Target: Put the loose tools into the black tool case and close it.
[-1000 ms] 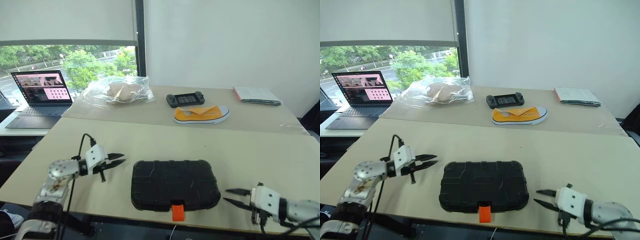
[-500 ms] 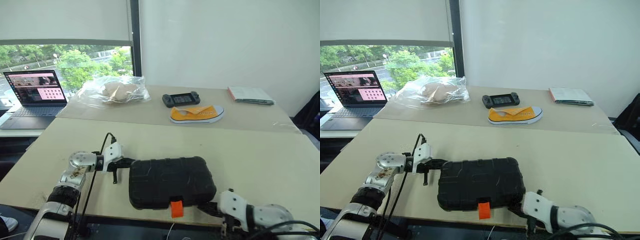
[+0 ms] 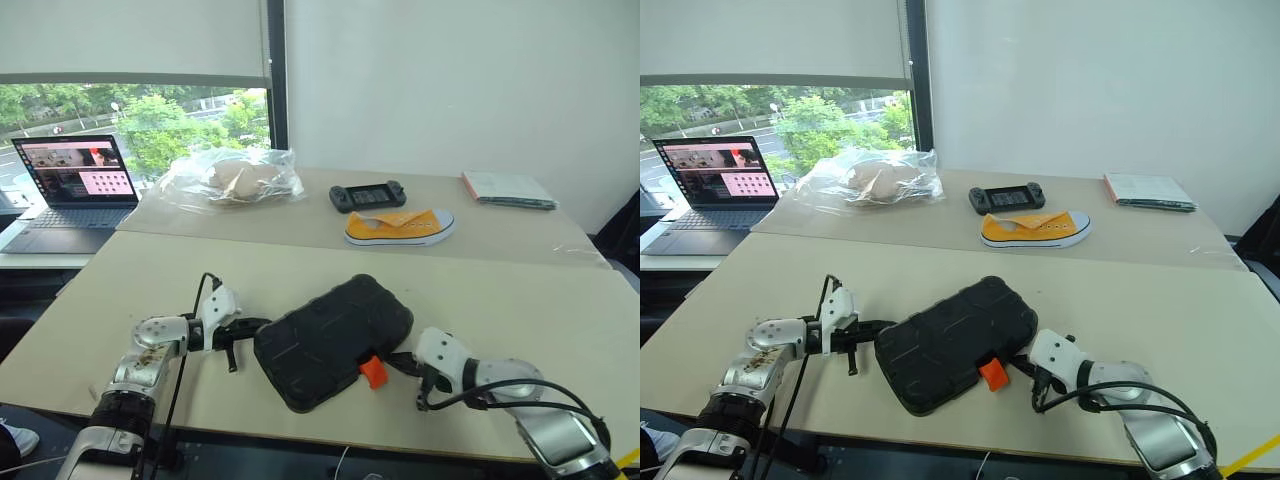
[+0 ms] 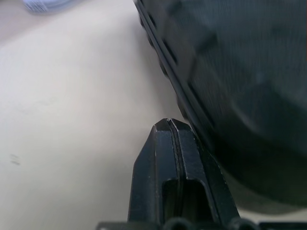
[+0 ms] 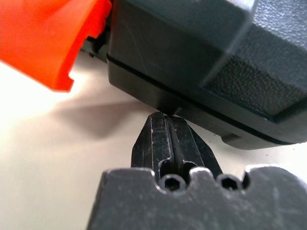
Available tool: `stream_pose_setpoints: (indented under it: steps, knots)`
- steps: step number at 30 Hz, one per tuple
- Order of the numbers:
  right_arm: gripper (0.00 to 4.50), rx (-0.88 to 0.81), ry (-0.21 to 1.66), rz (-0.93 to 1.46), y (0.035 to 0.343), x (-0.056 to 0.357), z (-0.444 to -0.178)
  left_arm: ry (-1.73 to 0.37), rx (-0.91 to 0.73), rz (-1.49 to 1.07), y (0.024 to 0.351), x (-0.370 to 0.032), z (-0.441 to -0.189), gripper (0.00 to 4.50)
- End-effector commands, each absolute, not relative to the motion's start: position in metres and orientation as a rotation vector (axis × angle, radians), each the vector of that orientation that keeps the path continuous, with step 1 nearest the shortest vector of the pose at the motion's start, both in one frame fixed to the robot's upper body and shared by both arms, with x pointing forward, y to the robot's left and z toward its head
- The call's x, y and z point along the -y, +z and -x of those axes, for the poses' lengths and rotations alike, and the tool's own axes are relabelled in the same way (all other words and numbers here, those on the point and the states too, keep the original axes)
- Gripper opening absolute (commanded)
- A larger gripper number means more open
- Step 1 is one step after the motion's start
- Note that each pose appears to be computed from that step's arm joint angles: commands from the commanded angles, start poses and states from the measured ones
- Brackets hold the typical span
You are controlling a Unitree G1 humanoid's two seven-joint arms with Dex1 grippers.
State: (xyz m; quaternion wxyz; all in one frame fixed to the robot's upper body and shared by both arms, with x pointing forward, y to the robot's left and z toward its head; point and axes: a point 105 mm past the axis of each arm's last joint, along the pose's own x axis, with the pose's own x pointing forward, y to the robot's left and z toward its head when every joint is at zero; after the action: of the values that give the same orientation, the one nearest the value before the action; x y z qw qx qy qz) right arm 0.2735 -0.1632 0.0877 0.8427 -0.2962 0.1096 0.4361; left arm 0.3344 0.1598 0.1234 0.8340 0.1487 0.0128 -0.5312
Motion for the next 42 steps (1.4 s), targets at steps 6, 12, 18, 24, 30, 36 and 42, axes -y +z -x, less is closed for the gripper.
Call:
stream_pose_setpoints:
  steps: [6,12,18,24,30,36,42]
  knots:
    - [0.04,-0.318,1.025,0.463,0.091,0.154,-0.207,-1.326,0.049,-0.365,0.167,-0.110,-0.332,0.00]
    - [0.04,-0.293,0.973,0.413,0.085,0.134,-0.206,-1.387,-0.051,-0.480,0.139,-0.085,-0.337,0.00]
    - [0.04,-0.252,0.953,0.424,0.088,0.126,-0.221,-1.401,-0.107,-0.524,0.123,-0.075,-0.339,0.00]
    - [0.04,-0.226,0.974,0.458,0.095,0.123,-0.231,-1.409,-0.121,-0.538,0.114,-0.074,-0.336,0.00]
    - [0.04,-0.217,1.019,0.480,0.102,0.114,-0.239,-1.410,-0.140,-0.542,0.106,-0.075,-0.335,0.00]
    - [0.04,-0.276,1.042,0.496,0.096,0.108,-0.249,-1.417,-0.144,-0.535,0.102,-0.072,-0.335,0.00]
    - [0.04,-0.322,1.011,0.529,0.090,0.110,-0.262,-1.415,-0.154,-0.535,0.097,-0.072,-0.335,0.00]
